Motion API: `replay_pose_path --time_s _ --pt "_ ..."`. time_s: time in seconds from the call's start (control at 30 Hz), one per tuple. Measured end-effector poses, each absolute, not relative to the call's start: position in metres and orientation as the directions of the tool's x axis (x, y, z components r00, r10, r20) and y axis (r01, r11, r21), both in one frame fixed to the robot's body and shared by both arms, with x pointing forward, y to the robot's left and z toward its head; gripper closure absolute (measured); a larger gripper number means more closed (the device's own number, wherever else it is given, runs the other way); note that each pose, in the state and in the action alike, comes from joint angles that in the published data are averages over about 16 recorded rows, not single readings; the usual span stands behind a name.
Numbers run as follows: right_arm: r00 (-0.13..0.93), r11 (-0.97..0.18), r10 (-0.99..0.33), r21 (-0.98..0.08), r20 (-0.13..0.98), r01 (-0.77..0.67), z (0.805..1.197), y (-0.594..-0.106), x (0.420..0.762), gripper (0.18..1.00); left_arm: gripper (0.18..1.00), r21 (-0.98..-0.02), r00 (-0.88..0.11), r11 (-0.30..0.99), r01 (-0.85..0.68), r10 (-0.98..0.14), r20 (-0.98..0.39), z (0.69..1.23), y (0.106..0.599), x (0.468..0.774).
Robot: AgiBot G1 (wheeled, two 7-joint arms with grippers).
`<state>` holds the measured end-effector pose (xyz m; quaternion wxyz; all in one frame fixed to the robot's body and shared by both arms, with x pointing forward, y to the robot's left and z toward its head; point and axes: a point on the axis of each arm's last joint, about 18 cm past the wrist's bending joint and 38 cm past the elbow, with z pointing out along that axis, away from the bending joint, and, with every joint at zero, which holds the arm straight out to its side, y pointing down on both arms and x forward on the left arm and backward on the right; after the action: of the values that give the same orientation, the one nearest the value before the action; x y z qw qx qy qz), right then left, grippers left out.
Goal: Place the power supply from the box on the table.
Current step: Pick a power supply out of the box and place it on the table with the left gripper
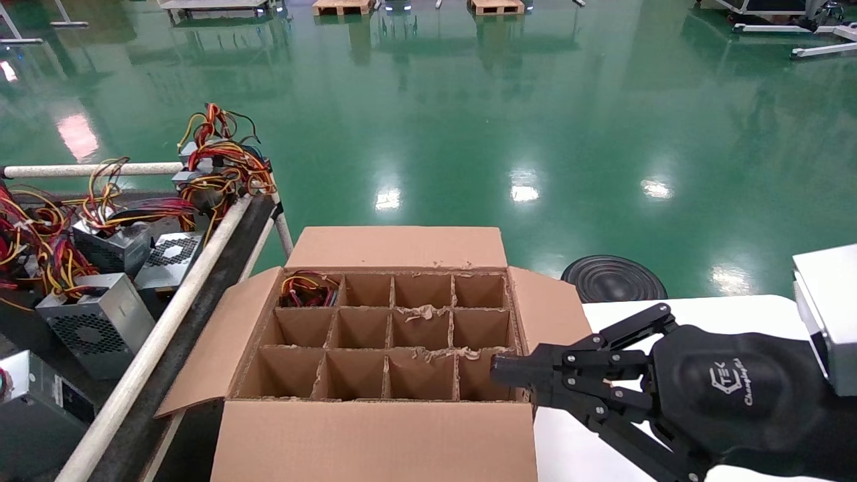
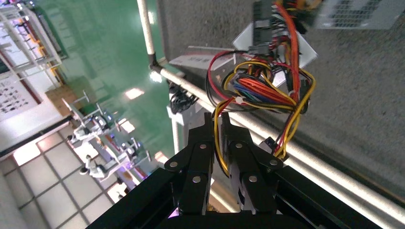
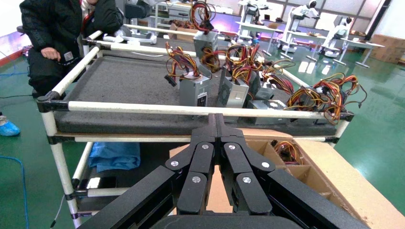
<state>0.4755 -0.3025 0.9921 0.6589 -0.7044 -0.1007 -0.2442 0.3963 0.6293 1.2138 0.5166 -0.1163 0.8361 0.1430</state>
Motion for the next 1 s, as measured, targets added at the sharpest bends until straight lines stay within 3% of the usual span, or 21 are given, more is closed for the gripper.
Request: replay_pose_path --time_s 1.0 --pt "0.861 -0.112 -0.18 -0.879 0.477 0.464 0.992 -0.302 0.475 0.985 0.982 -0.028 -0.508 0.97 -0.243 -0.152 -0.848 1.149 0.626 0.423"
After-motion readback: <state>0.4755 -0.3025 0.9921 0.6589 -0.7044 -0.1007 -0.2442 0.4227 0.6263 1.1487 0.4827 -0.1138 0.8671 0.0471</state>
